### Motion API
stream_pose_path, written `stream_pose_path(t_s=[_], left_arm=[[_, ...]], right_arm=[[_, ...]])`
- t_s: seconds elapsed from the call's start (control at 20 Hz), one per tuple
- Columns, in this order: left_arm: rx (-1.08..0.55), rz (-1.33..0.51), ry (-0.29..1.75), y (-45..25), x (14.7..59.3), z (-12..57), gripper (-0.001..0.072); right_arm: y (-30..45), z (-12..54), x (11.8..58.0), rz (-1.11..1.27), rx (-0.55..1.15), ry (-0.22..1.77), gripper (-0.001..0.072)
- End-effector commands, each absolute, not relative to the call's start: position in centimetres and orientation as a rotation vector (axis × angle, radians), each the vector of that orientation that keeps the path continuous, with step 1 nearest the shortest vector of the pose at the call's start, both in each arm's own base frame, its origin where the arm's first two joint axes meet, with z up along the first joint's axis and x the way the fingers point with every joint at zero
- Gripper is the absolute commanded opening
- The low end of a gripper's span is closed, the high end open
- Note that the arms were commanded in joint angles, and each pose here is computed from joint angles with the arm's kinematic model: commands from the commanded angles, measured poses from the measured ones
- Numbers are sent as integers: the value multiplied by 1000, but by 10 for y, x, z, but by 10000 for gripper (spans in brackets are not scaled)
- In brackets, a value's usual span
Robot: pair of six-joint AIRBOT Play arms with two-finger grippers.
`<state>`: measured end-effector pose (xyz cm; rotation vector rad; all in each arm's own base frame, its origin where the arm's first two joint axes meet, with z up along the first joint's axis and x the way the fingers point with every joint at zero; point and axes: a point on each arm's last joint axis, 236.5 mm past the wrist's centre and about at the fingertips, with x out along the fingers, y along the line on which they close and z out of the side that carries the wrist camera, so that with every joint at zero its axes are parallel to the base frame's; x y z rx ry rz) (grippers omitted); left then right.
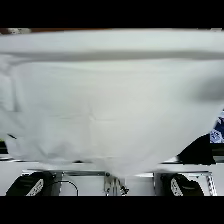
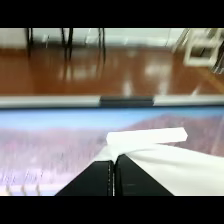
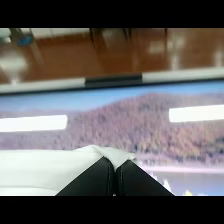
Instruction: Fold the shirts.
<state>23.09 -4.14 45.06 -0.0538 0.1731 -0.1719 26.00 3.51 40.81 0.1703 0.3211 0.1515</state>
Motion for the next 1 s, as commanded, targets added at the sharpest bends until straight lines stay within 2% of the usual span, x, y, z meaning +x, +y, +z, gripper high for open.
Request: stream_pose_path(t_s=[0.0,0.1,0.25,0.35,0.5,0.6,0.7,0.75,0.8,0.85,0.9,0.95], left_arm=[[-17,-98,428,-28,283,358,35],[-18,-91,533,-30,330,300,35],[-26,-83,656,-33,392,222,34],[-47,-74,721,-35,426,185,35],[-166,-28,810,-39,457,136,35],[-241,-42,909,-52,462,99,36],[-309,-70,1003,-68,459,71,38],[-334,-81,1037,-74,457,62,46],[-342,-105,1065,-80,454,56,73],[-319,-140,1088,-84,449,54,144],[-282,-166,1125,-82,439,52,289],[-257,-179,1182,-76,426,52,411]], right_arm=[[6,294,303,52,194,737,62],[-11,231,344,-1,209,867,62],[-16,147,409,-20,304,959,62],[-3,114,457,24,428,939,62],[11,103,515,63,630,802,63],[9,97,532,52,690,760,63],[13,83,528,63,677,810,63],[17,77,522,86,652,847,87],[21,74,516,110,629,876,177],[27,72,508,133,619,912,447],[30,73,498,160,593,949,556],[32,75,484,200,546,988,556]])
